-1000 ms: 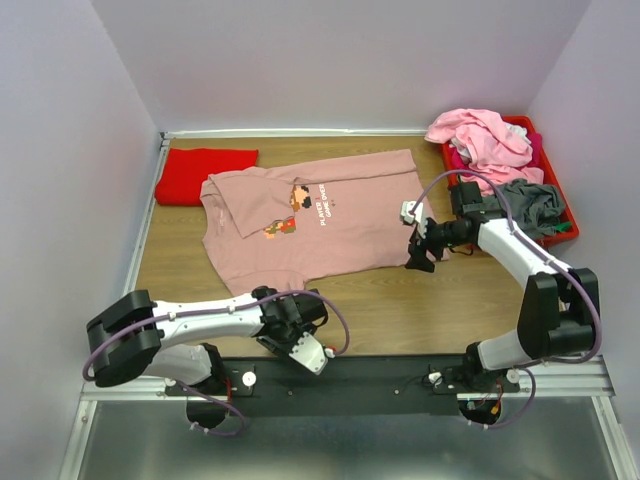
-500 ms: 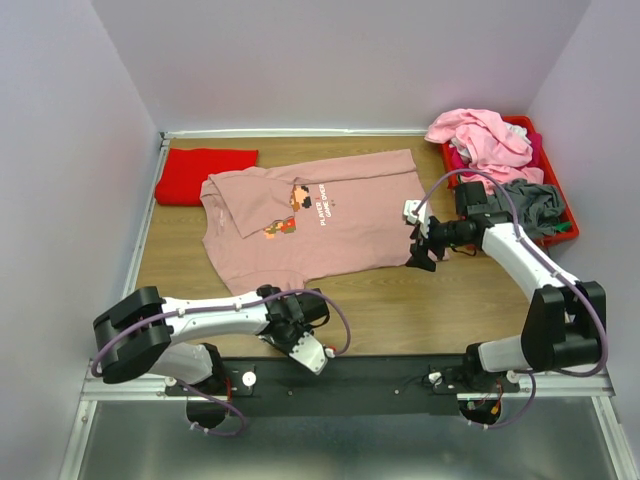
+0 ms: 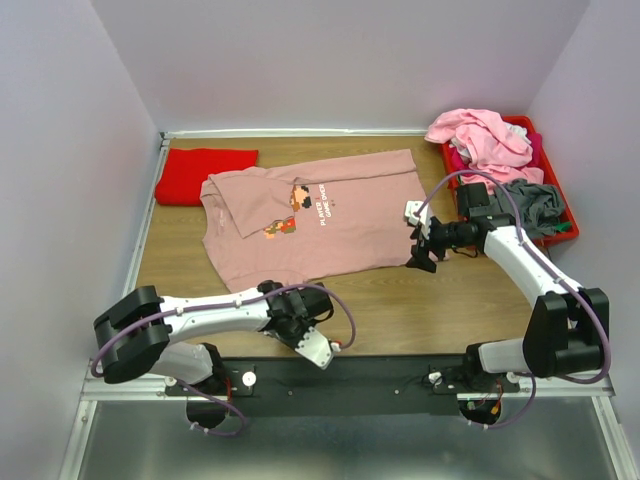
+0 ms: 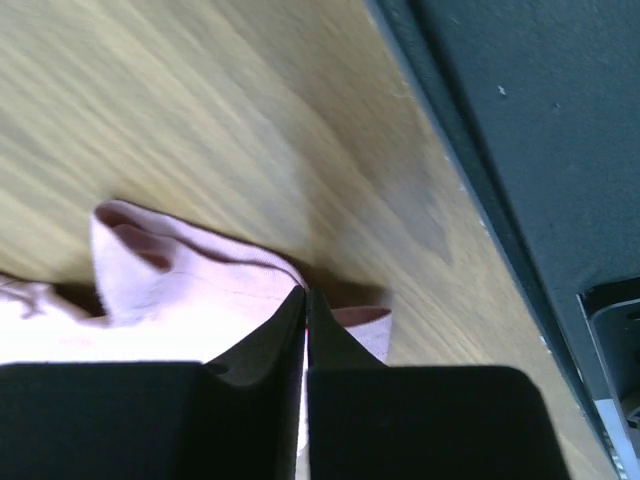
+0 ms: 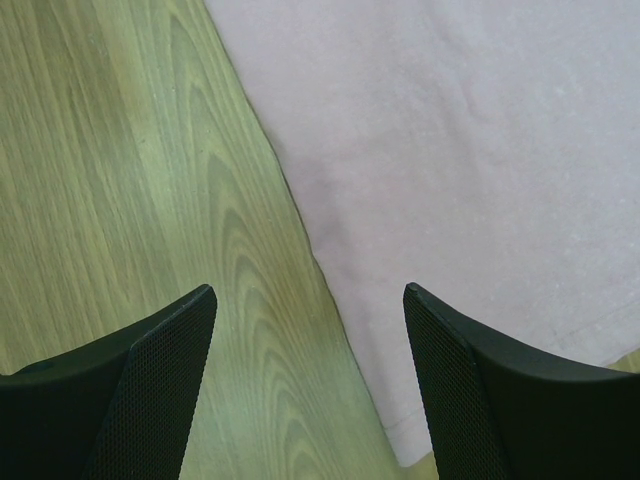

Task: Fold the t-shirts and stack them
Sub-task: Fold the tshirt

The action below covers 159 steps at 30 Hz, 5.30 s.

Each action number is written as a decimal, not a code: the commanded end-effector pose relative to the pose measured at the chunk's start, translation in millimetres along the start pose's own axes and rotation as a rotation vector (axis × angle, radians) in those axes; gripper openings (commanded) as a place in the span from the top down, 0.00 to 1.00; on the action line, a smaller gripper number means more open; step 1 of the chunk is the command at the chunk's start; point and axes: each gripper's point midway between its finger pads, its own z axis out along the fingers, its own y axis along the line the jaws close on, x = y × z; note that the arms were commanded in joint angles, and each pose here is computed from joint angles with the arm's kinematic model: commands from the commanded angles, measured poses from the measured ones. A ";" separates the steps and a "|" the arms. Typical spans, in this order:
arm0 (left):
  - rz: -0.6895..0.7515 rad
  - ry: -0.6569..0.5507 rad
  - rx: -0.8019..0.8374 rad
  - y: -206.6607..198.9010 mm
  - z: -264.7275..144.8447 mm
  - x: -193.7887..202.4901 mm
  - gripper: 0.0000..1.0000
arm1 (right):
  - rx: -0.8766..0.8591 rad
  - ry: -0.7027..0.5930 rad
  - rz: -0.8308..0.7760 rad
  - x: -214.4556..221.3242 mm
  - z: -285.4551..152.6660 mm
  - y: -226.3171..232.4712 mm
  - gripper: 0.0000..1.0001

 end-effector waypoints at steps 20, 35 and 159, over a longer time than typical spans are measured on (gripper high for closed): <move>-0.214 -0.061 -0.183 57.1 -56.2 11.0 1.00 | 0.081 0.260 0.070 52.6 -10.3 -21.0 0.13; -0.255 -0.136 -0.264 82.6 -77.8 4.0 1.00 | 0.052 0.488 0.051 111.5 -5.5 -60.8 0.23; -0.607 0.134 -0.925 184.1 -242.9 151.8 1.00 | 0.108 0.511 0.164 70.5 -14.9 -134.7 0.99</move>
